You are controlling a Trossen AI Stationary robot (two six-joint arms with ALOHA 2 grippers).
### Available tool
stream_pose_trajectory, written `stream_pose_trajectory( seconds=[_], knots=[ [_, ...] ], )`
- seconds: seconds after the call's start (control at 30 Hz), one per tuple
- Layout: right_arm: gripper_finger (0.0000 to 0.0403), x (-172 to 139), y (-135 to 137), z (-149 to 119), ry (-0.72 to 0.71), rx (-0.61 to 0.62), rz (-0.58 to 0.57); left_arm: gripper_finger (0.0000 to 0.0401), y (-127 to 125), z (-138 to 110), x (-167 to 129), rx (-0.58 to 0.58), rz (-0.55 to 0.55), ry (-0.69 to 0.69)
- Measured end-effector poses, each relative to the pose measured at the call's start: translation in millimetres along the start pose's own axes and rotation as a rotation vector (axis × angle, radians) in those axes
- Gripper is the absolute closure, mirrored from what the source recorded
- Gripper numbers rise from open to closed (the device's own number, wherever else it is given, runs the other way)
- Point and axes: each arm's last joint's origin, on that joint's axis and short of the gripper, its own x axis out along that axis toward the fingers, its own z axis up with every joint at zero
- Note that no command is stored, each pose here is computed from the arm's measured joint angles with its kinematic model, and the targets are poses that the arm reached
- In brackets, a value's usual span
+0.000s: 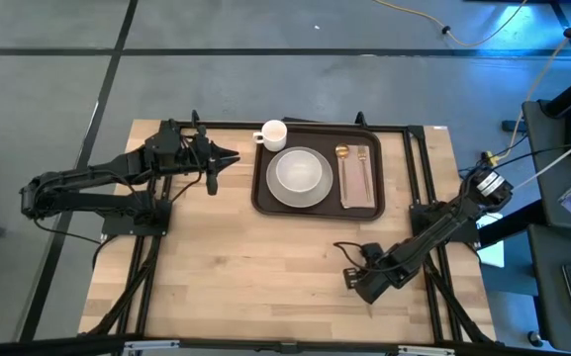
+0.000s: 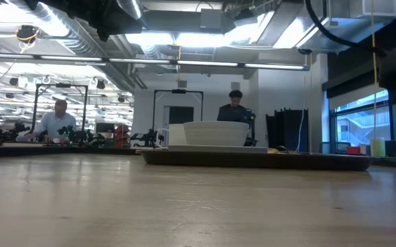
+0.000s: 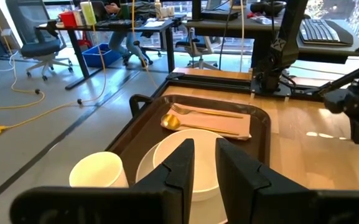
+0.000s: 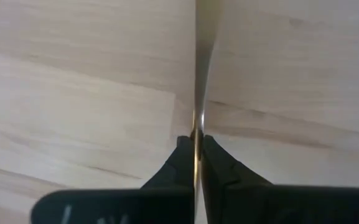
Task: Set up tray
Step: Put the gold table knife to the right of the gold fork on the brown napkin on the black serving tray
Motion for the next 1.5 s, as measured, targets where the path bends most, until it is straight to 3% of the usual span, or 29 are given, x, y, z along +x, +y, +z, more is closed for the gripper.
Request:
stream_pose_trajectory(
  seconds=[0.33, 0.63, 1.03, 1.5],
  knots=[
    [0.0401, -15.0, -4.0, 3.8, -0.030, 0.003, 0.019, 0.0342, 0.0, 0.1, 0.0, 0.006, 0.000, 0.000],
    [0.0401, -51.3, -2.4, 29.6, -0.166, 0.099, 0.167, 0.0342, 0.0, 0.4, 0.1, 0.005, 0.000, -0.004],
    [0.0401, -104.3, -11.7, 125.3, -0.270, 0.090, 0.153, 0.0342, 0.0, 0.6, 0.2, -0.010, 0.000, -0.006],
    [0.0401, -118.1, -38.8, 243.5, -0.297, 0.089, 0.088, 0.0342, 0.0, 0.7, 0.2, -0.013, 0.000, -0.007]
  ],
)
